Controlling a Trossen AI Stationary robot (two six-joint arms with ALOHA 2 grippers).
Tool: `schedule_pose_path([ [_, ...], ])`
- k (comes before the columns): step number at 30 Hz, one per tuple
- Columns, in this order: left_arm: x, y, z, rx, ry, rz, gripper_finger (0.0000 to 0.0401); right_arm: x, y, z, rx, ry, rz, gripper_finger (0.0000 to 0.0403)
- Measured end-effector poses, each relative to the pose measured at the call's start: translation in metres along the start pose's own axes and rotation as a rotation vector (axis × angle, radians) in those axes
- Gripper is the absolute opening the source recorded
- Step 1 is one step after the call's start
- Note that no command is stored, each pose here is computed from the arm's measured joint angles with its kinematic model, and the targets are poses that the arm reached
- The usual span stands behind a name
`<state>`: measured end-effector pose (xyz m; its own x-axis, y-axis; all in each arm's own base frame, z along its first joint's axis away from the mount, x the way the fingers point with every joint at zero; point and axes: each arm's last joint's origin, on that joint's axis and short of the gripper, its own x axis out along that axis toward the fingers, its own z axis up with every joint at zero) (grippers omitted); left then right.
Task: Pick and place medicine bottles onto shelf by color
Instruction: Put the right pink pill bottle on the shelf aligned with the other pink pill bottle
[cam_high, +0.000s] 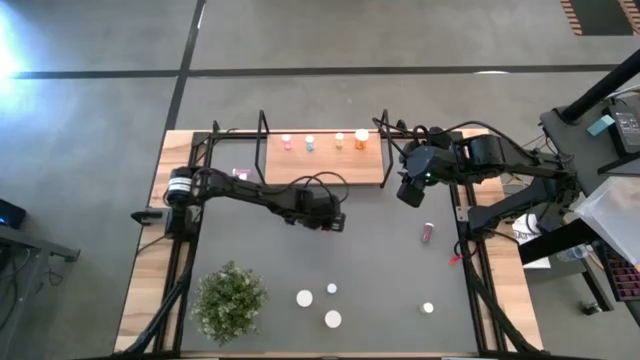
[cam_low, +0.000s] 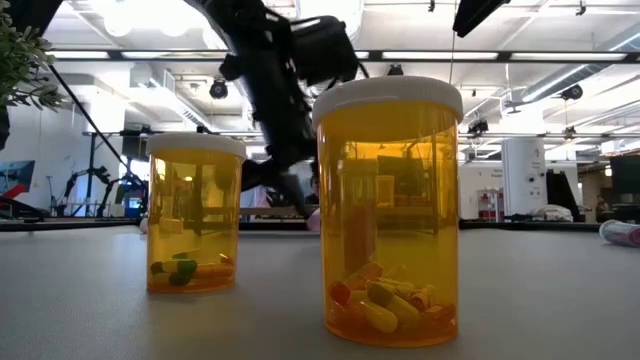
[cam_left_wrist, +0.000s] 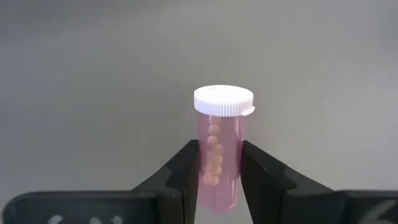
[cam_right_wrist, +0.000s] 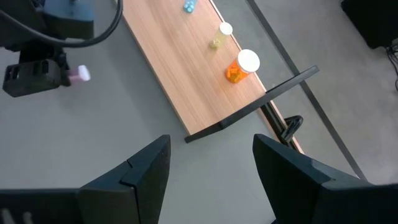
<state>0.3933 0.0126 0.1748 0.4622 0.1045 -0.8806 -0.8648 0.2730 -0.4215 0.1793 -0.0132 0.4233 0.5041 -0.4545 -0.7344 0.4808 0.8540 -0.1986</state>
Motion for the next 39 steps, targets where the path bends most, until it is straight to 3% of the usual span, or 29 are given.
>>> schedule_pose_path([
  [11,-0.019,-0.013,0.021,0.262,-0.563,0.076,0.0082,0.000,0.000,0.000,0.000,0.000,0.000,0.0219],
  [16,-0.019,-0.012,0.029,0.307,-0.770,0.104,0.0082,0.000,0.000,0.000,0.000,-0.001,0.000,0.0219],
  [21,-0.008,0.000,0.036,0.330,-0.865,0.053,0.0082,0.000,0.000,0.000,0.000,0.000,0.000,0.0219],
  [30,0.000,0.032,0.041,0.481,-1.079,-0.001,0.0082,0.000,0.000,0.000,0.000,0.000,0.000,0.0219],
  [39,0.011,0.053,0.038,0.516,-1.064,-0.001,0.0082,0.000,0.000,0.000,0.000,-0.001,0.000,0.0219],
])
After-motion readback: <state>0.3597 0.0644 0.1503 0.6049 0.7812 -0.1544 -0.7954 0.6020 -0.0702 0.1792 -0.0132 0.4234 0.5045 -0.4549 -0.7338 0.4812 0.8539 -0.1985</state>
